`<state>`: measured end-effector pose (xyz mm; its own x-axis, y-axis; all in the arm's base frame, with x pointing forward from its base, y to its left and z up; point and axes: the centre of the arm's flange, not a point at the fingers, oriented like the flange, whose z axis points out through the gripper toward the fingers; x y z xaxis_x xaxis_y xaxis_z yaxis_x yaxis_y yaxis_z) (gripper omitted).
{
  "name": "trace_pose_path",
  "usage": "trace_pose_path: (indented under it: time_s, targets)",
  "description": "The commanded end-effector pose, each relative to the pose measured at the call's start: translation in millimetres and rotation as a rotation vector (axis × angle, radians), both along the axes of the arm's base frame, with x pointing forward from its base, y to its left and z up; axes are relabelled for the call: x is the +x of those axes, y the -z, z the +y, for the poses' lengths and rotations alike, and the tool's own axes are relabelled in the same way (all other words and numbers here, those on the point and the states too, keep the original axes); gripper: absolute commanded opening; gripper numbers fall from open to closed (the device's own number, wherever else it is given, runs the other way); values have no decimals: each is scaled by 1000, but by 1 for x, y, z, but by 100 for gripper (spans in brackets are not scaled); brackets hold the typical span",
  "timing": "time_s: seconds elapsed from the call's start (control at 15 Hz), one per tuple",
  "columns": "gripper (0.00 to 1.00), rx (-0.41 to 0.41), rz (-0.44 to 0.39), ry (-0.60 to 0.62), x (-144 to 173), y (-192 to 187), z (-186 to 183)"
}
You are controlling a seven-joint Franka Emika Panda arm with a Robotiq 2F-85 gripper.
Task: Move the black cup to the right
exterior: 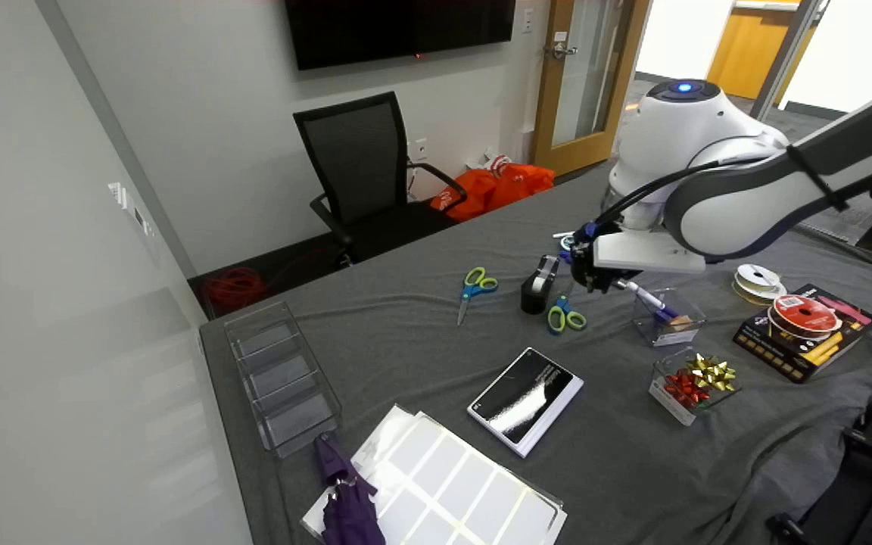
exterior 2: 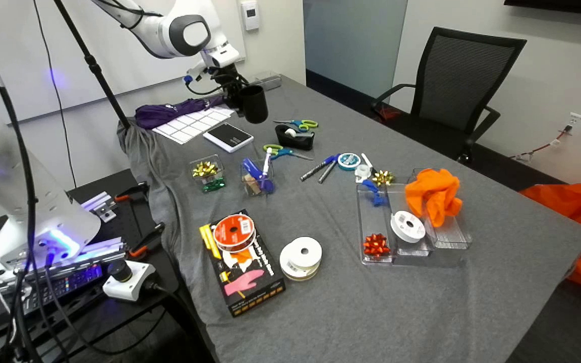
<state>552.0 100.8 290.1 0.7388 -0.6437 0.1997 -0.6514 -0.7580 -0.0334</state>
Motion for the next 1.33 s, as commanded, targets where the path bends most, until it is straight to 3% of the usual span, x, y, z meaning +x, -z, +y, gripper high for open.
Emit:
trace_pose_path:
  time_s: [0.0, 0.07, 0.47, 0.53, 0.6, 0.87, 1.27]
  targets:
    - [5, -19, 35, -28, -10, -31, -28]
    - [19, -14, 19, -6, -1, -10, -16]
    - [19, -22, 33, -13, -4, -19, -23]
    - [5, -22, 34, -14, -4, -18, -23]
    - [5, -7, 31, -21, -7, -20, -30]
    - [5, 52, 34, -81, -13, -24, -98]
    - [5, 67, 35, -173, -20, -20, -210]
